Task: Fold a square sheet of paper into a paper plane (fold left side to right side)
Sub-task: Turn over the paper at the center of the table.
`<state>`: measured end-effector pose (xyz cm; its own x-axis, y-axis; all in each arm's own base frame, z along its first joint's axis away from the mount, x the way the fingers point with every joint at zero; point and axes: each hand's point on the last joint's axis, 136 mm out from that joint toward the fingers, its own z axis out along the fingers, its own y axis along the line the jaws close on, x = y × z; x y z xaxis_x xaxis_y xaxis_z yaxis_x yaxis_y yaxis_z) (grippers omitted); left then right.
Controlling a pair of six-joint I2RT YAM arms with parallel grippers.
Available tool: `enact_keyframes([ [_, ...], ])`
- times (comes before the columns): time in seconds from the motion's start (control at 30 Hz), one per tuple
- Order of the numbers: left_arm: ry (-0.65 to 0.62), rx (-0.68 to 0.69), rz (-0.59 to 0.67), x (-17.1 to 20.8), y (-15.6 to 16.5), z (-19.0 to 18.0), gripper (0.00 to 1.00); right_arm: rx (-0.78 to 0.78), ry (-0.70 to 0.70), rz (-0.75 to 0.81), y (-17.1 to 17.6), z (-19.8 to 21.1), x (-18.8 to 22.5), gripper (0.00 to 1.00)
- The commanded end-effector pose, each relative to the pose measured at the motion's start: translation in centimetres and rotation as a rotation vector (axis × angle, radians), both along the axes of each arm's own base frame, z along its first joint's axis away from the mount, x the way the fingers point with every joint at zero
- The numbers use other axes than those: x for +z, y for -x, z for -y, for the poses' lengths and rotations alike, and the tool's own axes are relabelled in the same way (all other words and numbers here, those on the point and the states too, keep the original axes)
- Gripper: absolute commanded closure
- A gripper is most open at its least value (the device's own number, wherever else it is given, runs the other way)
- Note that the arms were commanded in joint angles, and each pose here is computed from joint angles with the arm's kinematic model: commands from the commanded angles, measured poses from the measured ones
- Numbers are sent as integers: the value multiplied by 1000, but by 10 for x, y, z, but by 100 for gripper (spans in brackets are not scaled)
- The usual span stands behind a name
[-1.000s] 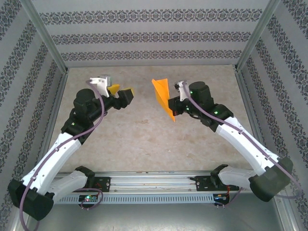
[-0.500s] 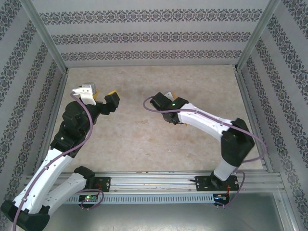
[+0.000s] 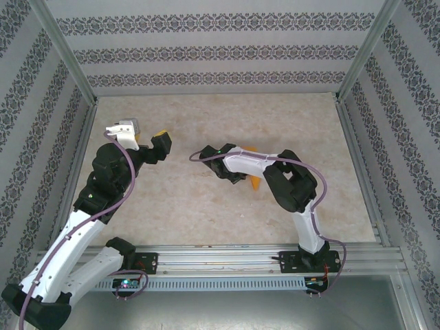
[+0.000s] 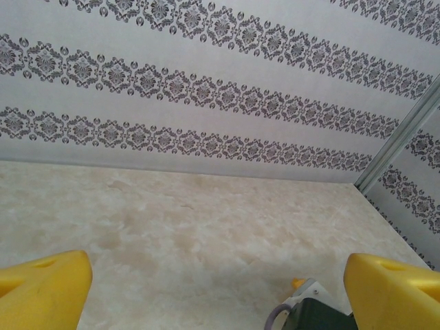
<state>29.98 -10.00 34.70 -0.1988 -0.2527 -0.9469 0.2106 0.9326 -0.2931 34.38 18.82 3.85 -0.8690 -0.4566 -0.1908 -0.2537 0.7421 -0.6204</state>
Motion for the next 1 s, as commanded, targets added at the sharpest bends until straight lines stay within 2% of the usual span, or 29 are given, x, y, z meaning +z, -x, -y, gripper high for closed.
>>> enact_keyframes([
  [0.0,-19,7,-11,-5,0,-3,6,-30,-32,-47,9,-8,-12,96],
  [0.13,-17,6,-16,-6,-1,-2,6,-37,-79,-63,12,-12,-17,86],
  [0.2,-18,2,-22,-8,-2,0,5,-44,-122,-66,14,-17,-15,74],
  [0.33,-18,-18,-34,-11,-4,4,5,-61,-226,-52,15,-23,-2,59],
  [0.47,11,-33,-52,-18,-7,9,5,-84,-388,-29,16,-28,20,38],
  [0.67,56,-109,-155,-44,-21,31,8,-95,-656,14,18,-30,60,15],
  [0.8,105,-192,-266,-72,-35,57,13,-78,-782,40,19,-24,84,3],
  [0.97,202,-310,-430,-114,-52,96,23,-114,-949,99,17,-5,98,2],
])
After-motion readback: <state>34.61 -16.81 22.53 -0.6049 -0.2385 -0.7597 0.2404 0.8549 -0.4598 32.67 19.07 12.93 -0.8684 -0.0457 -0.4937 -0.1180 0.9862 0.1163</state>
